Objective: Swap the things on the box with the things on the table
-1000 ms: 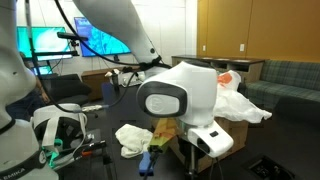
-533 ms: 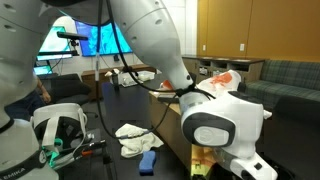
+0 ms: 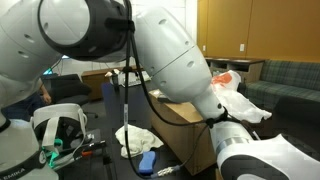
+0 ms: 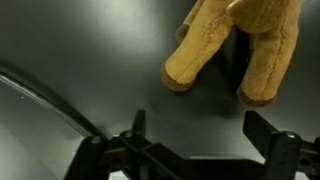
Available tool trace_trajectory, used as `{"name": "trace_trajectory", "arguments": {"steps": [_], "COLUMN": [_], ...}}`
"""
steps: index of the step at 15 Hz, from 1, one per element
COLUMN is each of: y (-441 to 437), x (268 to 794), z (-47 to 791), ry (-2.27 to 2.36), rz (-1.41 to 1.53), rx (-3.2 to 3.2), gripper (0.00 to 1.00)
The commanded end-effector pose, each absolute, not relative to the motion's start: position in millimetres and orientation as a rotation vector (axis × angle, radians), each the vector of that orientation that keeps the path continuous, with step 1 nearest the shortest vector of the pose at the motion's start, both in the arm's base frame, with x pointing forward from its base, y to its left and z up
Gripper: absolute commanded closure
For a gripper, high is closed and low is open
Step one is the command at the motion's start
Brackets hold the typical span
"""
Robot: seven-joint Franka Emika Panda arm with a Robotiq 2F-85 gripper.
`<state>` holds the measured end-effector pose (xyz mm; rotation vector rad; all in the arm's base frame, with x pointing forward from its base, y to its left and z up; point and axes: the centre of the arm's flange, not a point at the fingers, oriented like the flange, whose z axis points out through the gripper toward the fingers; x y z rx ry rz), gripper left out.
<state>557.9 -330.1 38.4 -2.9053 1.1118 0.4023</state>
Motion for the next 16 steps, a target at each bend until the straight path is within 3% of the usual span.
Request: {"name": "trace_trajectory", "arguments": {"steps": [1, 11, 16], "y": [-350, -289, -275], "x": [580, 583, 553], "z": [44, 48, 33], "ry": [1.063, 0.582, 0.533], "rz": [0.515, 0.773, 0.923], "rx": [-2.859, -2.704, -2.621], "gripper": [0.00, 0.00, 0.00]}}
